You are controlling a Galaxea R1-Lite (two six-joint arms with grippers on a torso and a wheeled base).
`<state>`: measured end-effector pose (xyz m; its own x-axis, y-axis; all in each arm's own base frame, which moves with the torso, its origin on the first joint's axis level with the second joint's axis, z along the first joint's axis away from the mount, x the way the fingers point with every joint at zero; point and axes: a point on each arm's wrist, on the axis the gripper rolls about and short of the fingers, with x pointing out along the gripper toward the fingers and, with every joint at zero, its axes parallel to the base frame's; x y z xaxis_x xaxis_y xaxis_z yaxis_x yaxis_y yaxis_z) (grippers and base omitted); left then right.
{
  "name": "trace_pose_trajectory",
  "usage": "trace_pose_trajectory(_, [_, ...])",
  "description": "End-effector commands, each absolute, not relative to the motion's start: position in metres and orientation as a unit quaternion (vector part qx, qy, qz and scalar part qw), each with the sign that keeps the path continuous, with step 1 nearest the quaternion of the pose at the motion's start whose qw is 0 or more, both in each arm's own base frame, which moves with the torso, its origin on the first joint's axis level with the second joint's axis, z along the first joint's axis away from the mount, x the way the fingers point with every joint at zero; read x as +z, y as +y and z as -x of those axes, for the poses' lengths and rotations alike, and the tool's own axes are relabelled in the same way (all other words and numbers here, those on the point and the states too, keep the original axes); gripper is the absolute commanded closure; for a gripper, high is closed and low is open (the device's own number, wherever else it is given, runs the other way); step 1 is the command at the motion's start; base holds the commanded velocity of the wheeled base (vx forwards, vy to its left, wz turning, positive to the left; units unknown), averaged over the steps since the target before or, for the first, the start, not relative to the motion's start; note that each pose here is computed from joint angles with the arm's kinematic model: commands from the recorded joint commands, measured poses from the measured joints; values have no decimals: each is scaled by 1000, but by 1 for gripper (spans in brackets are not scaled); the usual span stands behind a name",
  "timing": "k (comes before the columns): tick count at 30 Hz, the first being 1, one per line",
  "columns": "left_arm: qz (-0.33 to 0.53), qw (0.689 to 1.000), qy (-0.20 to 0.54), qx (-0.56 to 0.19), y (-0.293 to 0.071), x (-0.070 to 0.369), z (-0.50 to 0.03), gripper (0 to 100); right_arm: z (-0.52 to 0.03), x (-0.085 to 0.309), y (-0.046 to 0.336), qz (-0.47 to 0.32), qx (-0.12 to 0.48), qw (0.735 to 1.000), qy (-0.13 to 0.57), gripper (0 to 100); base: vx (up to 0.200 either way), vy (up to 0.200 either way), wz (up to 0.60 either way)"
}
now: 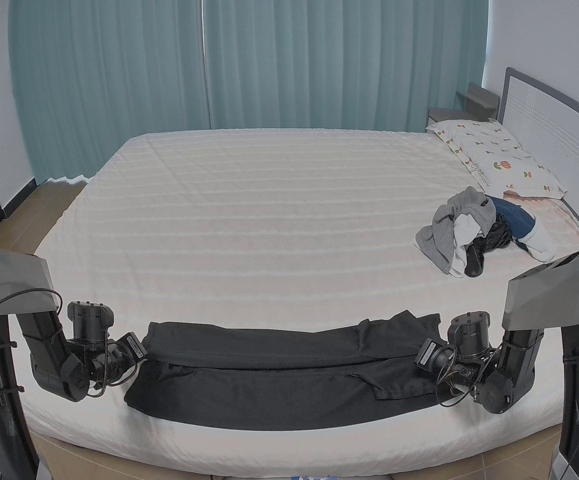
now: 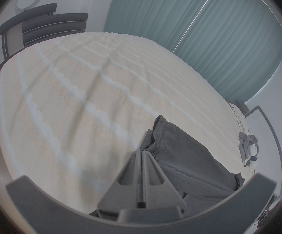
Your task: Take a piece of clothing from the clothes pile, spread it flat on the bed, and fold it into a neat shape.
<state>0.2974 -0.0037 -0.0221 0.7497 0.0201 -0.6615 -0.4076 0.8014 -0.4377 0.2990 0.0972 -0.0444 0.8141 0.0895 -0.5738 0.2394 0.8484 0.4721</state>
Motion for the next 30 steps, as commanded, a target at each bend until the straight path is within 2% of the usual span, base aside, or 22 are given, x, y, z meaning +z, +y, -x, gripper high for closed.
trace_pose_trajectory(1, [290, 887, 338, 122, -4, -23, -294, 100, -298, -43, 97, -272, -42, 913, 300, 100, 0, 0, 0])
trace_pose_trajectory(8, [256, 891, 358, 113, -6, -26, -285, 100, -294, -37, 96, -272, -42, 914, 297, 100, 0, 0, 0])
trace_pose_trajectory(21, [254, 891, 359, 114, -6, -27, -284, 100, -288, -41, 94, -252, -42, 916, 310, 100, 0, 0, 0])
trace_pose_trajectory(22, [254, 891, 359, 114, -6, -26, -284, 100, -288, -41, 94, -249, -41, 916, 312, 0, 0, 0, 0])
trace_pose_trajectory(23, [254, 892, 357, 113, -6, -25, -284, 0, -287, -41, 94, -248, -41, 916, 313, 0, 0, 0, 0])
trace_pose_trajectory(26, [255, 896, 346, 110, -5, -17, -284, 0, -288, -38, 94, -249, -40, 917, 308, 0, 0, 0, 0])
trace_pose_trajectory(30, [259, 903, 326, 104, -4, -1, -282, 0, -288, -13, 90, -267, -30, 924, 274, 0, 0, 0, 0])
